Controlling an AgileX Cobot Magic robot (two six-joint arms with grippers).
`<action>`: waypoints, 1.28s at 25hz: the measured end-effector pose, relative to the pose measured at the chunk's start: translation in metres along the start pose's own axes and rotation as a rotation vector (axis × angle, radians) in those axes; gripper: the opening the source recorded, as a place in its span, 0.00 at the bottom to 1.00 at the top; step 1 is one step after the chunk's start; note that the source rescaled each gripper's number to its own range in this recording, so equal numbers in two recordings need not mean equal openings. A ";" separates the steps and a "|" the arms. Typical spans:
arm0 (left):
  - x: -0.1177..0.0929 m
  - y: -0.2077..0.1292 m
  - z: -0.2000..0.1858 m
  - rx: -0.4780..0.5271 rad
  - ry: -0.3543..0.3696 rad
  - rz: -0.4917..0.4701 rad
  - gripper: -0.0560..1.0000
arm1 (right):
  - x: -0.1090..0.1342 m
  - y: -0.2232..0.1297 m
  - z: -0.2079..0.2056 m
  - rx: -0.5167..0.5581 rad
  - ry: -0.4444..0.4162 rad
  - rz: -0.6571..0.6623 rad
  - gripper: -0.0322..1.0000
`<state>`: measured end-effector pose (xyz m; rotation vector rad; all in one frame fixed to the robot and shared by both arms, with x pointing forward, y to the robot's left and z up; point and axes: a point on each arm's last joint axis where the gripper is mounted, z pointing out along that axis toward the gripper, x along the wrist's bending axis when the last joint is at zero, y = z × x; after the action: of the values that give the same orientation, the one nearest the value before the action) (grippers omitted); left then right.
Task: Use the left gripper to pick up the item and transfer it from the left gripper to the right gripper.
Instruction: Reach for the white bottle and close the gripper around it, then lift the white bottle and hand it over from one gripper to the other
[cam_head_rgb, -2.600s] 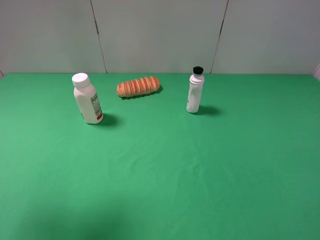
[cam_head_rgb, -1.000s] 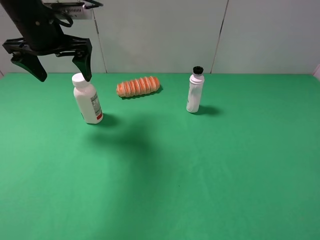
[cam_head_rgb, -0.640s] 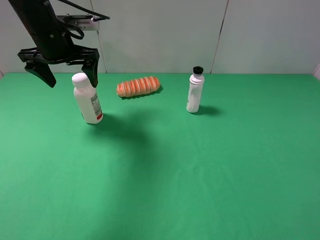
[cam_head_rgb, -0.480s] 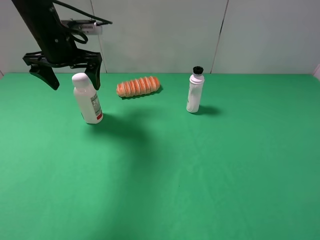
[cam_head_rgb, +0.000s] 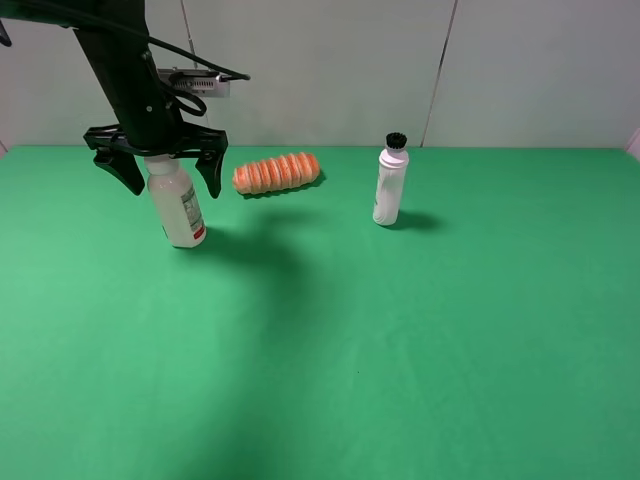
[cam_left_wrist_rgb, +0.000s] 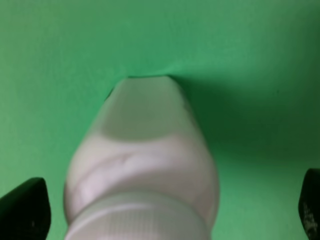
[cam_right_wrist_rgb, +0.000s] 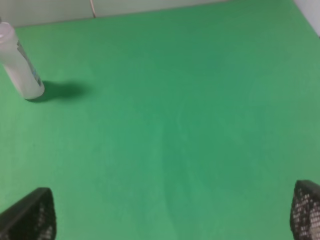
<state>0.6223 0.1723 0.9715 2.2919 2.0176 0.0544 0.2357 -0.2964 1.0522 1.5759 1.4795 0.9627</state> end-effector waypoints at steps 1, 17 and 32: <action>-0.001 0.001 0.001 -0.004 0.004 0.006 1.00 | 0.000 0.000 0.000 0.000 0.000 0.000 1.00; 0.001 0.003 0.008 0.000 0.054 -0.005 1.00 | 0.000 0.000 0.000 0.000 0.000 0.000 1.00; 0.001 0.003 0.008 -0.004 0.061 -0.001 0.05 | 0.000 0.000 0.000 0.000 0.000 0.000 1.00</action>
<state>0.6262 0.1730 0.9637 2.3138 2.0454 0.1297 0.2357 -0.2964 1.0522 1.5759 1.4795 0.9627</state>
